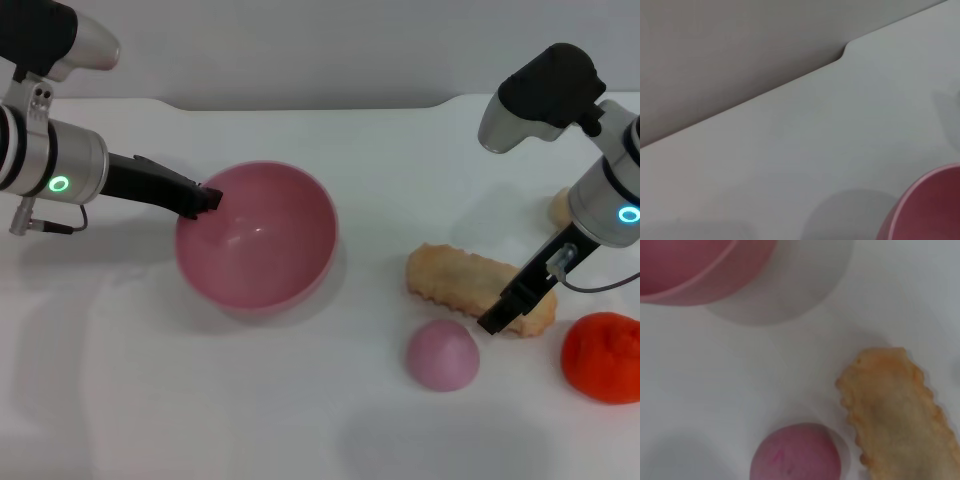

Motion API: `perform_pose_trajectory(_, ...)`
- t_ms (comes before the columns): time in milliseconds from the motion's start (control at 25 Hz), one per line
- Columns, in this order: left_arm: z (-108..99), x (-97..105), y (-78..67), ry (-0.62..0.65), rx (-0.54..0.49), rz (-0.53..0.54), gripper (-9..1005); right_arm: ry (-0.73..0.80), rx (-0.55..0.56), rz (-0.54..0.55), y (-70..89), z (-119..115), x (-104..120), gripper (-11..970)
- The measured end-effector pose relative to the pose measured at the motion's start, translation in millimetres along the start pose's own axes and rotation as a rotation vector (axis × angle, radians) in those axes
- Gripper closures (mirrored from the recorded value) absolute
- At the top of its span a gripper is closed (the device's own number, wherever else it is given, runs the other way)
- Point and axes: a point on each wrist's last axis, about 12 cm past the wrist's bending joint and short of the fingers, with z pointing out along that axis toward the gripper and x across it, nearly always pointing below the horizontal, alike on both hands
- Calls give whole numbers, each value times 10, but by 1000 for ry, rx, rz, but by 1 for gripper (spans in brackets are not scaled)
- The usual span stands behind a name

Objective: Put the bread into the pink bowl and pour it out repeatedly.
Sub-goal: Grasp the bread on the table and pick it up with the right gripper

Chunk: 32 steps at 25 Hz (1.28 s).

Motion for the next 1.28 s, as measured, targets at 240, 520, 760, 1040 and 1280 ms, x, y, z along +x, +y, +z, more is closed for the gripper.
perform_pose_trajectory(240, 14, -2, -23, 1, 8, -3, 920, -9, 9, -12, -32, 37, 1, 324)
perform_pose_trajectory(520, 13, -2, -37, -2, 11, -10, 918, 8, 33, -5, -106, 133, 38, 325)
perform_pose_trajectory(760, 20, 4, -46, -1, 13, -12, 916, 7, 62, -6, -147, 137, 44, 326)
perform_pose_trajectory(1040, 35, 14, -65, 1, 19, -13, 914, 12, 106, -6, -197, 153, 67, 327)
perform_pose_trajectory(1280, 44, 26, -77, 5, 24, -14, 912, -3, 121, -11, -202, 158, 48, 328)
